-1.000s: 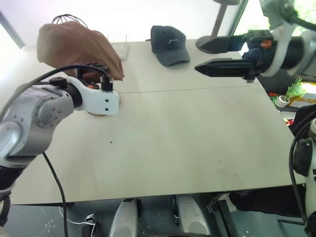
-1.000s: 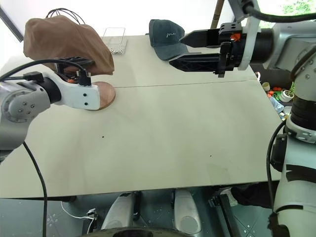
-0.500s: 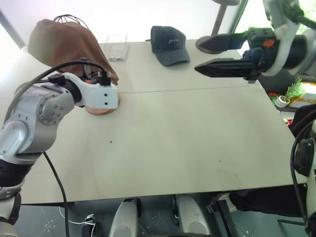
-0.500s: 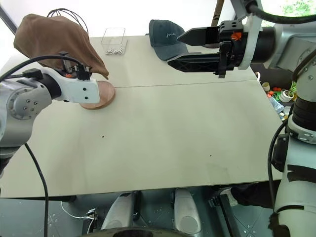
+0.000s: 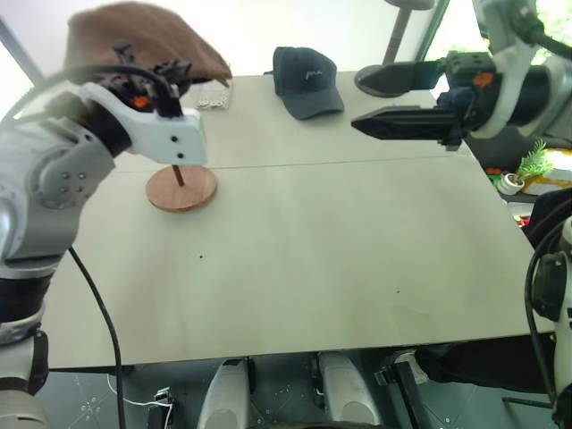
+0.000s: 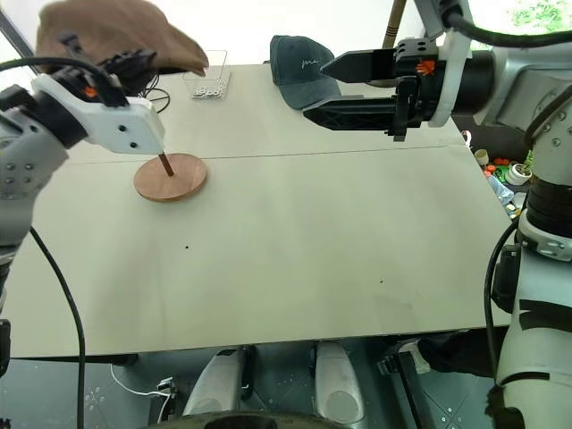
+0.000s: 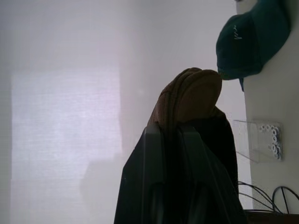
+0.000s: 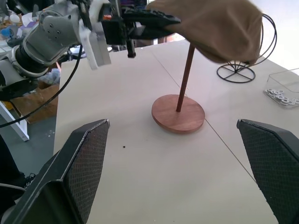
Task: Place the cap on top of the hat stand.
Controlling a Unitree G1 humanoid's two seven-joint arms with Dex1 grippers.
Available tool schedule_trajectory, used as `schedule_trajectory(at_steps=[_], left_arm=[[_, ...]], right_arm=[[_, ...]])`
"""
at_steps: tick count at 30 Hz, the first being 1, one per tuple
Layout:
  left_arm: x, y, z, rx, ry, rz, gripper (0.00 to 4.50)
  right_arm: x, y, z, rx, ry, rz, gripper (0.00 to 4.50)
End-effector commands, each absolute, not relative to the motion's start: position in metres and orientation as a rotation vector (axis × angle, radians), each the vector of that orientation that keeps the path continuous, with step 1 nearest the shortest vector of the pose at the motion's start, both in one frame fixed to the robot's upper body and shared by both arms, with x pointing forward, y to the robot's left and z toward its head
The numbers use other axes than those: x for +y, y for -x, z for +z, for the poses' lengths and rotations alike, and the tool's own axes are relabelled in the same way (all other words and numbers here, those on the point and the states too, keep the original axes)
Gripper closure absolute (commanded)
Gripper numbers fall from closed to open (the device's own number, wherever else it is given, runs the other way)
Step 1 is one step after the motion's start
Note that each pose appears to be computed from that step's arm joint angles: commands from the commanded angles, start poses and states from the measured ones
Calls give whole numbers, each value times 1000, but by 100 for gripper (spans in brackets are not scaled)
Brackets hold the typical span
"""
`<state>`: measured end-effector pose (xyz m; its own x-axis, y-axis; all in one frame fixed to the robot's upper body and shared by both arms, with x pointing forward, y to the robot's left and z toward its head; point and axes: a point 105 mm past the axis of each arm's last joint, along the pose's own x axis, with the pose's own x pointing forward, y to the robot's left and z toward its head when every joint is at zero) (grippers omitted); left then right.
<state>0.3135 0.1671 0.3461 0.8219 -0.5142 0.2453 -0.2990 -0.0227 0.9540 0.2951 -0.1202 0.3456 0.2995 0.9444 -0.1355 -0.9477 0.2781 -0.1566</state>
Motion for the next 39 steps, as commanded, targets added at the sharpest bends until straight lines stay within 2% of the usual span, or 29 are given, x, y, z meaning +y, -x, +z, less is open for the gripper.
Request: schedule_trajectory(at_steps=[1,10,13,17,28,32,36,39], left_arm=[[181,-294,369,-782,-1600,-153,448],[221,-256,372,-1010,-1447,-277,448],[233,-252,376,-1039,-1449,-279,448],[243,-247,379,-1017,-1453,-306,448],[270,-241,338,-892,-1460,-391,448],[262,-249,316,-879,-1417,-422,448],[264,-253,309,-844,-1404,-408,283],[263,-256,308,-822,-1408,-384,131]], right_arm=[[-123,-293,355,-22,246,1264,0],[-124,-291,362,-21,265,1286,0],[-126,-294,365,-20,279,1267,0],[-131,-295,366,-13,301,1257,0],[-134,-293,382,-46,306,1270,0],[-130,-297,383,-44,304,1281,0],[-128,-297,384,-39,297,1296,0],[-127,-299,384,-39,286,1297,0]])
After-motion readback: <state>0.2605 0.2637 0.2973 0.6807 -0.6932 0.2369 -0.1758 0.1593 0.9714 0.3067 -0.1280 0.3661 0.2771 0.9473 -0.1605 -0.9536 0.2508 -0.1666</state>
